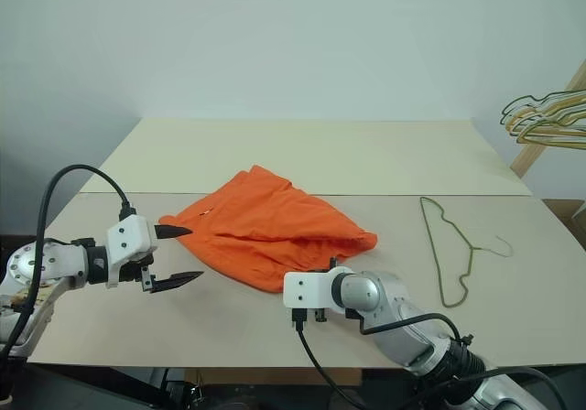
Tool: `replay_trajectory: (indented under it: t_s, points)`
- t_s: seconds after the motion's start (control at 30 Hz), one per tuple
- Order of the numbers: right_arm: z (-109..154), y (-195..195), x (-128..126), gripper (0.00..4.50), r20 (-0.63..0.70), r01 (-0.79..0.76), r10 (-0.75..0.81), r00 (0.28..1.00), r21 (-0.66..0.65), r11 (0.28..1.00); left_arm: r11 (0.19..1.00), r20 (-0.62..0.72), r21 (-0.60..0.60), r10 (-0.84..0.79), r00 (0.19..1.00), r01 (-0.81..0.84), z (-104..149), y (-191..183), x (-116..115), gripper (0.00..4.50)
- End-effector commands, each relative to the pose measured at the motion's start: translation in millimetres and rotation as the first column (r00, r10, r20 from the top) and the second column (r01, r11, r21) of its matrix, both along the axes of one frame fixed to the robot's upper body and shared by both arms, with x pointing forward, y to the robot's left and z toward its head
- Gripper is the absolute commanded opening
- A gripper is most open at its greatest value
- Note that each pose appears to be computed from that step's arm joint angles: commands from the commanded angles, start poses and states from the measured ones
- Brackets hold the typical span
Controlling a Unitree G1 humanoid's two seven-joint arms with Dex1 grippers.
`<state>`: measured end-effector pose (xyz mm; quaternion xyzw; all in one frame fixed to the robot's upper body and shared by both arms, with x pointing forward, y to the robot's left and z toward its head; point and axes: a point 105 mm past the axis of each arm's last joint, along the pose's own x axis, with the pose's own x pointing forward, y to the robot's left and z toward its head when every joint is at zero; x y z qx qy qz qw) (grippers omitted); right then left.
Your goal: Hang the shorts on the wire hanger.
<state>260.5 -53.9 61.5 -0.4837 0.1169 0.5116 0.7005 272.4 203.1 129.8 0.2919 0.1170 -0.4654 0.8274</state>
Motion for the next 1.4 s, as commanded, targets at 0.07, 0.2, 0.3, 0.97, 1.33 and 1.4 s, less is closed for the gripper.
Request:
replay_trajectory:
  t_s: [0.07,0.2,0.3,0.97,1.33,1.4]
  points:
    - [4.4,3.3,-1.9,0.04,0.051,-0.035,0.035,0.998,-0.015,0.999,1.0,0.035,-0.001,0.001,0.999,-0.001,5.8,-0.5,0.2,4.5]
    - [3.4,-5.6,-2.7,0.04,0.047,-0.016,0.016,0.999,-0.014,1.0,1.0,0.026,0.013,0.011,1.0,-0.012,1.6,2.6,-0.7,4.5]
    - [11.9,-20.8,-3.2,0.04,0.096,-0.041,0.042,0.994,-0.014,0.999,0.998,0.008,0.066,0.018,1.0,-0.019,-5.6,9.7,-2.2,4.5]
    - [21.7,-111.2,17.0,0.04,0.319,-0.228,0.261,0.911,-0.138,0.964,0.958,-0.01,0.268,-0.099,0.995,0.098,-61.2,47.6,46.5,4.5]
    - [20.2,-110.8,17.1,0.01,0.316,-0.205,0.235,0.919,-0.126,0.971,0.942,-0.004,0.297,-0.162,0.987,0.156,-83.2,33.8,61.1,4.32]
    - [20.2,-111.1,17.0,0.0,0.316,-0.202,0.233,0.92,-0.126,0.971,0.948,-0.007,0.274,-0.167,0.986,0.162,-84.1,30.0,62.4,3.92]
